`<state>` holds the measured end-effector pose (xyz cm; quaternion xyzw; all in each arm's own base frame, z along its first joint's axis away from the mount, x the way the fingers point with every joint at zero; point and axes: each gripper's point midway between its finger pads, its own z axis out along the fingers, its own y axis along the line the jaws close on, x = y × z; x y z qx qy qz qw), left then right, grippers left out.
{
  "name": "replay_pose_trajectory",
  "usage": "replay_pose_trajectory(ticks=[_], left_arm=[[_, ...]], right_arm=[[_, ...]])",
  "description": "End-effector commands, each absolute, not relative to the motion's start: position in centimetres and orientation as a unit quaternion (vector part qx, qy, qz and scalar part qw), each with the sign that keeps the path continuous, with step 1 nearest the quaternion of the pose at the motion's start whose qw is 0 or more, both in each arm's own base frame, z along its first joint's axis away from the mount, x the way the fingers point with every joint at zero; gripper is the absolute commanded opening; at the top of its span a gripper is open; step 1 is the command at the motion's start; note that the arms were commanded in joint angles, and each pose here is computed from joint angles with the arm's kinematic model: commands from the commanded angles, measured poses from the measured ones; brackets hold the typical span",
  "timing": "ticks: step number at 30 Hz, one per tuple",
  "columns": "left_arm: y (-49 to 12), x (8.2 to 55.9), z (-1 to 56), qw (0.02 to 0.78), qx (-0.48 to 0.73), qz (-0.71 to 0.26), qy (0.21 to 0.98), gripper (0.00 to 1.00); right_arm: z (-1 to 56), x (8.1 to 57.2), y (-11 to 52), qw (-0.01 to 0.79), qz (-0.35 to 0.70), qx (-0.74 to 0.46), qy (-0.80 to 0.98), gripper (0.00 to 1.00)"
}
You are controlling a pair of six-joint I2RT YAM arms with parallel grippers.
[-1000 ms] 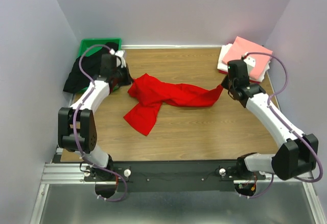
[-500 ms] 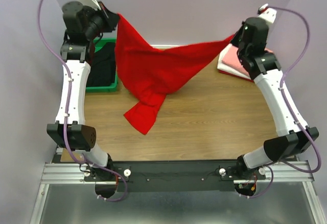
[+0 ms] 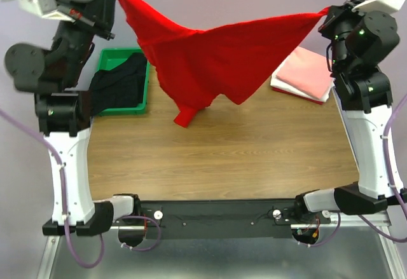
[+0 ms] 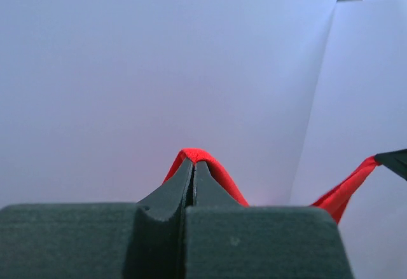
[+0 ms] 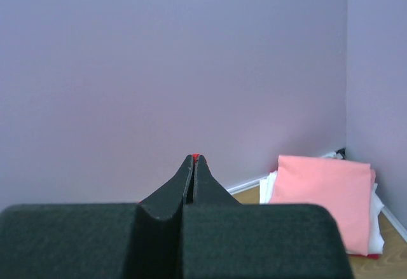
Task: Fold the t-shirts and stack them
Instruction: Flatten the tshirt out
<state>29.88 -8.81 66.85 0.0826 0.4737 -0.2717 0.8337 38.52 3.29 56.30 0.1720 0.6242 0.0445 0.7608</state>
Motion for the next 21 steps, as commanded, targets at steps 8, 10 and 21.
replay_pose_trajectory(ticks=[8, 10, 21], left_arm=[[-8.3, 26.4, 71.2, 0.877, 0.096, -0.257, 0.394, 0.0], [-8.7, 28.5, 70.1, 0.865, 0.1, -0.268, 0.412, 0.0], [-9.9, 37.3, 65.8, 0.826, 0.11, -0.289, 0.471, 0.0]], right_arm=[[59.4, 36.9, 1.6, 0.79, 0.024, 0.186, 0.584, 0.0], [58.3, 37.9, 1.4, 0.782, 0.01, 0.194, 0.592, 0.0], [53.5, 44.2, 2.6, 0.752, -0.024, 0.185, 0.633, 0.0]])
